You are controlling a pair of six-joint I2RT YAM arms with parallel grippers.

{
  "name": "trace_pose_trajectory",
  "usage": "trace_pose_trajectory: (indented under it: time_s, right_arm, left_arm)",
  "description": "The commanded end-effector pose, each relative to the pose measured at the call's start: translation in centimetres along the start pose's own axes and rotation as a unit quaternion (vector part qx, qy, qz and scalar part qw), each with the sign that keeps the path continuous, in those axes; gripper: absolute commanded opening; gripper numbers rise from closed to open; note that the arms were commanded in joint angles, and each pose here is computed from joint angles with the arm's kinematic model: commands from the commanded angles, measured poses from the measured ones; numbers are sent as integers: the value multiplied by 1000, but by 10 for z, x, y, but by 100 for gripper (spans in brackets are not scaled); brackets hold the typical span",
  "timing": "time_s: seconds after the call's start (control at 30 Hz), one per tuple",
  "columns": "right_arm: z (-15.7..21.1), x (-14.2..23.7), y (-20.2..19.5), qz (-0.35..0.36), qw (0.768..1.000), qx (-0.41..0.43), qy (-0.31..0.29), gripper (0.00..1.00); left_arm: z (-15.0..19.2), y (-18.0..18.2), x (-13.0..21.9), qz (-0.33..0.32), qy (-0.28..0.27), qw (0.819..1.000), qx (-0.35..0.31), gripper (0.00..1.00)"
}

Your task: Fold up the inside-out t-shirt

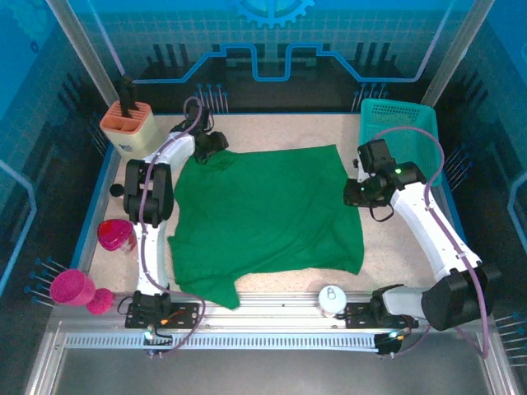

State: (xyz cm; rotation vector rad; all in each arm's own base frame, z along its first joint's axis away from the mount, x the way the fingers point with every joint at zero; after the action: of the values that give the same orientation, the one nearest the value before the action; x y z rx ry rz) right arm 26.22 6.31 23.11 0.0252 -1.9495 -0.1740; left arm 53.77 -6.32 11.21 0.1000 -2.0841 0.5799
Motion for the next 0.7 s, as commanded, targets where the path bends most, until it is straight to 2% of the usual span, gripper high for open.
trace_pose_trajectory:
  time_s: [0.0, 0.23, 0.4, 0.43, 0.47, 0.67]
  right_arm:
    - [-2, 7, 0, -13, 1000, 7, 0, 32]
    - [-3, 4, 1, -22, 1000, 2, 3, 32]
    - [0, -2, 6, -40, 999, -4, 8, 30]
    - [1, -3, 6, -41, 999, -4, 9, 30]
    - [2, -5, 6, -41, 999, -4, 10, 30]
    - [4, -15, 6, -41, 999, -1, 22, 29]
  left_arm:
    - [-3, 7, -6, -31, -4, 999, -29, 54]
    - [6, 11, -26, -29, 20, 999, -39, 54]
    - [1, 11, -30, -27, 3, 998, -62, 40]
    - [0, 11, -29, -29, -1, 998, -63, 34]
    - [-2, 9, -27, -27, -7, 997, -65, 25]
    - [-16, -2, -17, -3, -58, 995, -80, 23]
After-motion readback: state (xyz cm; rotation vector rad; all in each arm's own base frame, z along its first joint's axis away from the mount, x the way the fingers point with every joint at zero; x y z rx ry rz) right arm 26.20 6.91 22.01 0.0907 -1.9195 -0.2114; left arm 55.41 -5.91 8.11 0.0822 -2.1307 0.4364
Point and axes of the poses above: each hand's point on the last joint's axis, 136 mm out from that joint toward the fingers, its own x axis back along the fingers, its own y axis along the line the jaws close on, z = x × y, the point moved 5 cm from there along x, back along the fingers, and after that the axes turned 1 degree about -x, right-handed, at the moved point
